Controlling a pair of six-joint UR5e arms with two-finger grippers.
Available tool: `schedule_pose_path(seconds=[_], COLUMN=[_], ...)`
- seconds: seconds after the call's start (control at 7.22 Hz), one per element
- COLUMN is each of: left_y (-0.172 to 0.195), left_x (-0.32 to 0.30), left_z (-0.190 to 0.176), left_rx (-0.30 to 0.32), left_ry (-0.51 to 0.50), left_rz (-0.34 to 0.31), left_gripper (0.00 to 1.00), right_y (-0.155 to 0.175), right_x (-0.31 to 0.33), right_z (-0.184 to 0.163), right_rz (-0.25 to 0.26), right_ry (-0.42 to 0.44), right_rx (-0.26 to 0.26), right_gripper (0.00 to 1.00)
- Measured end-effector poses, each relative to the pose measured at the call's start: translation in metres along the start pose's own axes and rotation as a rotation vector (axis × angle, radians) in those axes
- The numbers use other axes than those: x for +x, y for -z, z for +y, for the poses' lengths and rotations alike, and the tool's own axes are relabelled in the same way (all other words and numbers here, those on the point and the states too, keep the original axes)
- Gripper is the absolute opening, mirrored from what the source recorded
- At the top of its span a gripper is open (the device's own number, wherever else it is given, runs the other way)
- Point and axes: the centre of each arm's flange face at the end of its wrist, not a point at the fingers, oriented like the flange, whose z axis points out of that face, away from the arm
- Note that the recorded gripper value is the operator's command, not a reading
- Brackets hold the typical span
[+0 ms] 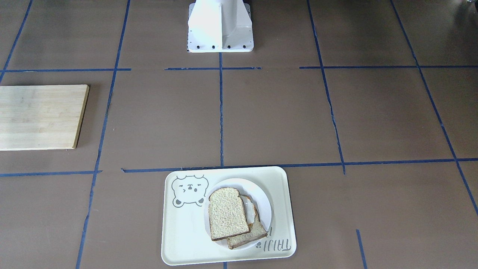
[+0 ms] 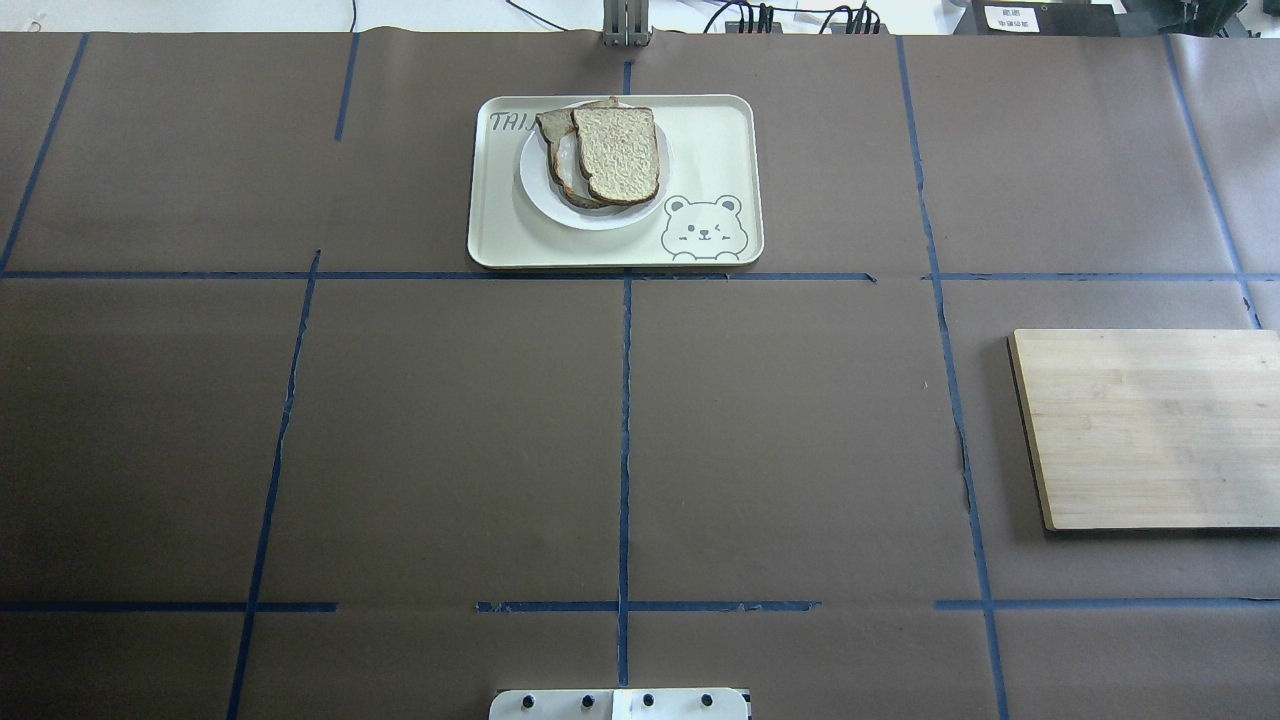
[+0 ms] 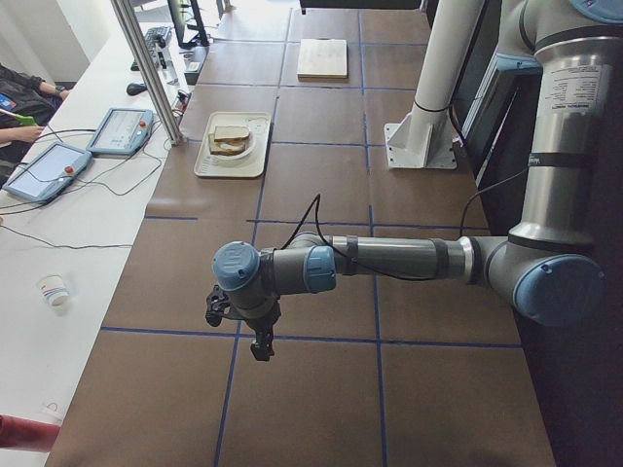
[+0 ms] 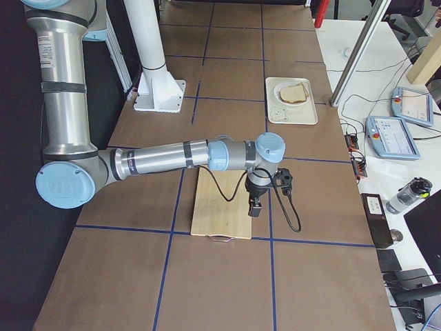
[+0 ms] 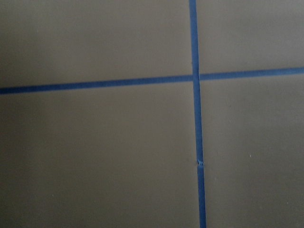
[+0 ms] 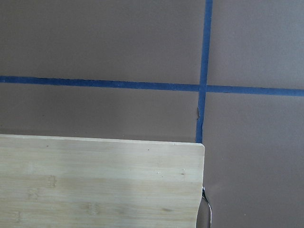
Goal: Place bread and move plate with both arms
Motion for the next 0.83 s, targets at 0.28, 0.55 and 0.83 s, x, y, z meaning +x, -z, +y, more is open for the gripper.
schedule_pose_path(seconds=[0.28,0.55,0.83], left_y=[0.003,0.007,0.009], left_x=[0.004,0.008,0.01], left_z=[0.001,0.0,0.0], left_rx=[0.008,0.015,0.019], left_ry=[-0.009,-0.016,-0.02], left_rz=[0.0,-0.001,-0.001], left_gripper=[1.0,1.0,1.0], right_y=[0.001,-0.002,-0.013], right_x=[0.014,0.038,0.073], right_z=[0.001,0.006,0.029], right_rz=[-0.017,-0.023,-0.022], right_ry=[-0.031,-0.053,0.001], right_rx=[0.0,-0.006,-0.023], right_gripper=[1.0,1.0,1.0])
